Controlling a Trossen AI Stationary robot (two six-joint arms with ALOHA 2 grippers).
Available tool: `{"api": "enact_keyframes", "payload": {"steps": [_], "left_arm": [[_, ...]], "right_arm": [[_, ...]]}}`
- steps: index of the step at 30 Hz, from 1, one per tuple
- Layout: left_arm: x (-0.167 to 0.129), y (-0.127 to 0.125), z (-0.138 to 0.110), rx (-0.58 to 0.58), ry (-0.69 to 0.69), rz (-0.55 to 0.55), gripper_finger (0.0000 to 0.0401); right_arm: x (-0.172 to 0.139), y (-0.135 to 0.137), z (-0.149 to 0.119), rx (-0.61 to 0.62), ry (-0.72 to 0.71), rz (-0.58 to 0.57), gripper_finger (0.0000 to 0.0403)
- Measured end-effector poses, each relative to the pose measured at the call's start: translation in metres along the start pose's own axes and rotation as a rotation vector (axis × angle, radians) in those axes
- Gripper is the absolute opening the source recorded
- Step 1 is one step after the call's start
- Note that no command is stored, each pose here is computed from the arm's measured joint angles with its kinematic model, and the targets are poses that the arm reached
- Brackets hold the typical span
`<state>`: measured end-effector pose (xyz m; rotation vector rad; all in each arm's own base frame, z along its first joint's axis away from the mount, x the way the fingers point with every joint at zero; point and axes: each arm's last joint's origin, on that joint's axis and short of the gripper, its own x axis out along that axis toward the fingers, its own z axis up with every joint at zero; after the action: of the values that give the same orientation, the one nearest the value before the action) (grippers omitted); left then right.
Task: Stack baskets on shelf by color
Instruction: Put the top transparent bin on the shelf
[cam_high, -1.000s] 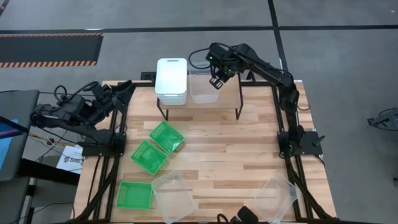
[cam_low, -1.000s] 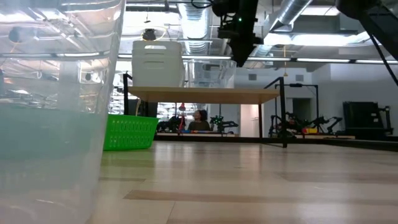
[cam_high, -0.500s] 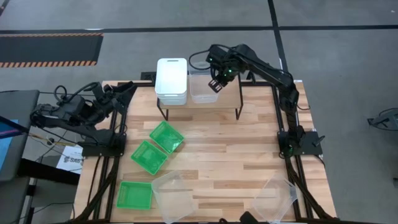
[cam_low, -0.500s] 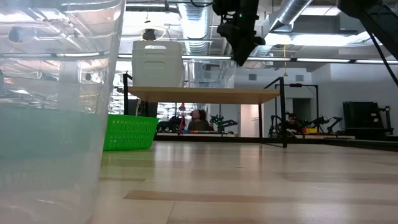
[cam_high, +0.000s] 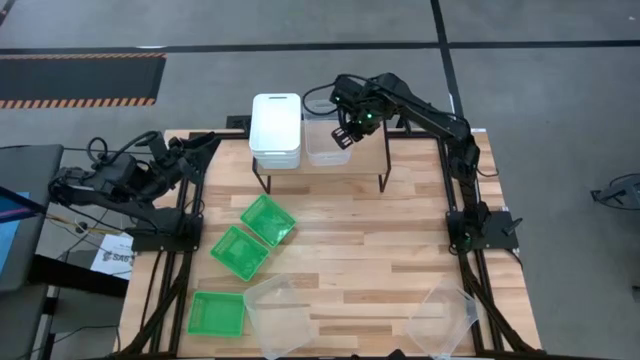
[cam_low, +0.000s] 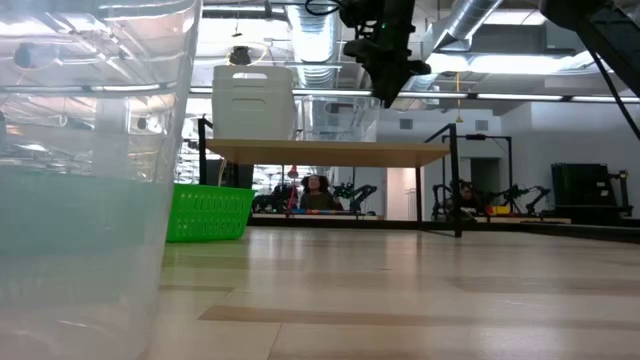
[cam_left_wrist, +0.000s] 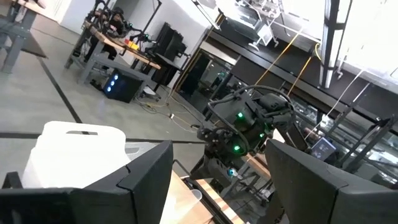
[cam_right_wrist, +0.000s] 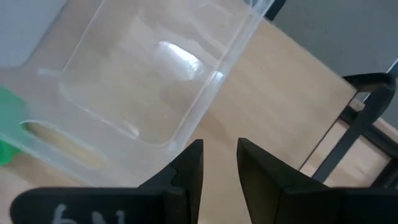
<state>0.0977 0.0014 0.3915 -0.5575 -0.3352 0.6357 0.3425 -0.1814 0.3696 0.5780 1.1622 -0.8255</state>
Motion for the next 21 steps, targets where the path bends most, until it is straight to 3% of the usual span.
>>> {"api": "enact_keyframes", "payload": {"steps": [11, 21], "left_arm": [[0.0, 0.0, 0.0, 0.0, 0.0, 0.0, 0.0245], [0.0, 0.0, 0.0, 0.007, -0.007, 0.012, 0.0245]], "right_arm": [[-0.001, 0.005, -0.002, 0.02, -0.014, -0.023, 0.0118], [0.002, -0.018, 0.008, 0.091, -0.036, -0.087, 0.0118]]}}
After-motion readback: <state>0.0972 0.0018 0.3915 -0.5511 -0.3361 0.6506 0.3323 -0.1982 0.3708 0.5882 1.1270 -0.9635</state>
